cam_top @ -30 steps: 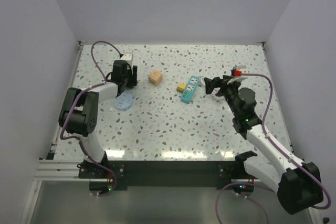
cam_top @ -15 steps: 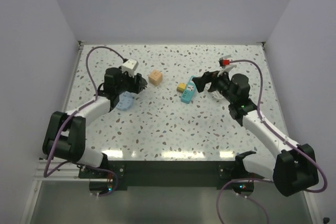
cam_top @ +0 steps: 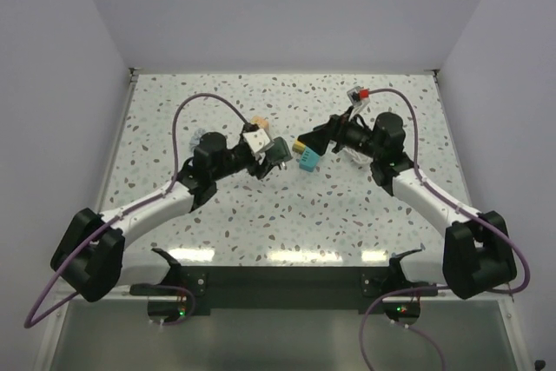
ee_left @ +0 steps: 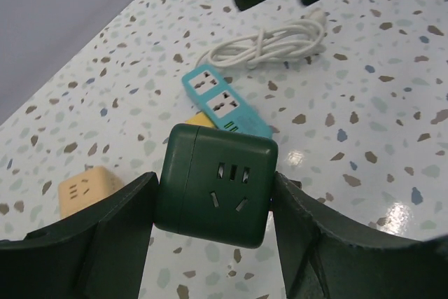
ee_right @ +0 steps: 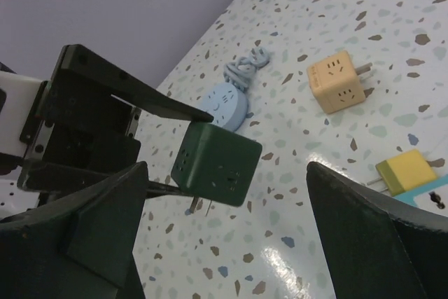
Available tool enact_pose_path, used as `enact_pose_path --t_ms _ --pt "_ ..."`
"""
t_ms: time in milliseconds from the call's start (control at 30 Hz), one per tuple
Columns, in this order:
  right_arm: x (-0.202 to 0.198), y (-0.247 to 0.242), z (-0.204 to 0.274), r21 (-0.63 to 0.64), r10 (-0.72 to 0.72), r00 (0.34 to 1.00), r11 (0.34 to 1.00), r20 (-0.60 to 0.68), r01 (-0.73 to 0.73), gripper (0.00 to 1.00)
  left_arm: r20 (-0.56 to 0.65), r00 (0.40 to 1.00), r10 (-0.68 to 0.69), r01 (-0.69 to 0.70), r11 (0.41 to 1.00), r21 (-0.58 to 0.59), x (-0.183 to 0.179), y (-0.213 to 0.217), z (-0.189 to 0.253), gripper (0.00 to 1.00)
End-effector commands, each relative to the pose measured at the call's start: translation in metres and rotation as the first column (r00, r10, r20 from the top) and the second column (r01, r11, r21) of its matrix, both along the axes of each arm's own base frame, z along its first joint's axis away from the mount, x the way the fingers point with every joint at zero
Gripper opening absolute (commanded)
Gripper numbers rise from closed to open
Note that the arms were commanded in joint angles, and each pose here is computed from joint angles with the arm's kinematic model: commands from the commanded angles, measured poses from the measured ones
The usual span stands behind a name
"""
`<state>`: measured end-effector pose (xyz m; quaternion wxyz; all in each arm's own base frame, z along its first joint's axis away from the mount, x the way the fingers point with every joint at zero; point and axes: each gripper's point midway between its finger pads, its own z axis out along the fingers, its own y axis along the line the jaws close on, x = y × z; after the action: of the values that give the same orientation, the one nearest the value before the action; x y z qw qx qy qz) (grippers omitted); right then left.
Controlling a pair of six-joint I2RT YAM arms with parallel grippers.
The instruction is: Insert the plug
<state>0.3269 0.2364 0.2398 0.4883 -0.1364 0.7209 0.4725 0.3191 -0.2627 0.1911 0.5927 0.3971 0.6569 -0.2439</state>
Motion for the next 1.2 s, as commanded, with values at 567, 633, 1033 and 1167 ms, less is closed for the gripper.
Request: enact_pose_path --t_ms 567,633,1033,1167 --pt "-0.01 0.042 0.016 0.199 0.274 0.959 0.946 -0.064 -0.257 0.97 0.353 0.926 -0.134 0.158 0.986 -0.042 -0.045 -0.048 0.079 0.0" --pt "-0.012 0.045 0.013 0.205 0.3 0.951 0.938 -0.079 -0.279 0.97 0.362 0.923 -0.134 0.158 0.987 -0.038 -0.045 -0.049 0.08 0.0" --pt "-0.022 0.055 0.013 0.224 0.396 0.916 0.901 -0.07 -0.372 0.9 0.409 0.909 -0.079 0.1 0.995 -0.029 -0.035 -0.047 0.086 0.0" --pt "-0.024 0.058 0.014 0.222 0.418 0.906 0.891 -0.061 -0.396 0.73 0.406 0.91 -0.087 0.106 0.994 -0.024 -0.035 -0.048 0.085 0.0"
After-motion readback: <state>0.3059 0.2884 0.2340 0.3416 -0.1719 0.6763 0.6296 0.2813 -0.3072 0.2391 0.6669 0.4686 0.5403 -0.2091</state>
